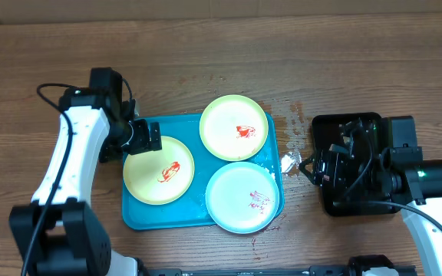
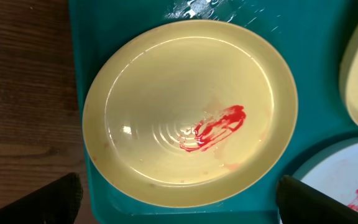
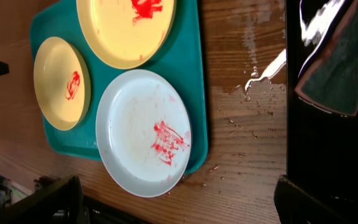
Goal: Clean dirty plates on tray and stack at the side
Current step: 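Reach the left gripper to the rim of the left yellow plate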
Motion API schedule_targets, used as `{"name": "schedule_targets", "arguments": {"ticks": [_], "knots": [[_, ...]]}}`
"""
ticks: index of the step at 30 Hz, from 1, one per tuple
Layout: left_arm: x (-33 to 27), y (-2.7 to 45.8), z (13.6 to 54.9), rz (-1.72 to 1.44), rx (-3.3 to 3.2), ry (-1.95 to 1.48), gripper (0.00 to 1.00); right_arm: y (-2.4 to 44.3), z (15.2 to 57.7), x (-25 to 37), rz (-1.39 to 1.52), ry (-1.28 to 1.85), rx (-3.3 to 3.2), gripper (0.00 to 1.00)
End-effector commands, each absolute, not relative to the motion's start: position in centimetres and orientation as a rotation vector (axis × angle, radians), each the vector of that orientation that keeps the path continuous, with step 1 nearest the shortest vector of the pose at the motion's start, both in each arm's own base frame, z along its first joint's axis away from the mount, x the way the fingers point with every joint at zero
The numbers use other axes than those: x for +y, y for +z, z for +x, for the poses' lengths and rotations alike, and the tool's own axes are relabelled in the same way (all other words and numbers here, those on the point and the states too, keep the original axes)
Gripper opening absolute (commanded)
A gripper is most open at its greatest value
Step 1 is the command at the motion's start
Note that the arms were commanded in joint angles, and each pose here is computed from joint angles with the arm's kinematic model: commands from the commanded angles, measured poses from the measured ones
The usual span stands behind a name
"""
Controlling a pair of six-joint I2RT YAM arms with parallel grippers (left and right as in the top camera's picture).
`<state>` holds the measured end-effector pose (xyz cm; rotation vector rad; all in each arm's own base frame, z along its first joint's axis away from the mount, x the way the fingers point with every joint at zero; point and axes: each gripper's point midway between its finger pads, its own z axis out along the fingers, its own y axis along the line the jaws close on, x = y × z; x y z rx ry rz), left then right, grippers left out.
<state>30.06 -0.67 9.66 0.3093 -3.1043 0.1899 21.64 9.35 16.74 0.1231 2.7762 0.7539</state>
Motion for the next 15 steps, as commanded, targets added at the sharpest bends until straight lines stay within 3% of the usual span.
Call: {"name": "schedule_targets", "arguments": {"ticks": [1,15], "knots": [[0.0,8.4,30.8,0.325,-3.078,0.145,1.00,17.2,21.7,9.4,0.131,0.763,2.772,1.00],[0.6,7.0,36.3,0.596,-3.219,0.214,1.00,17.2,21.4,9.4,0.136,0.764,2.783,1.00]]}}
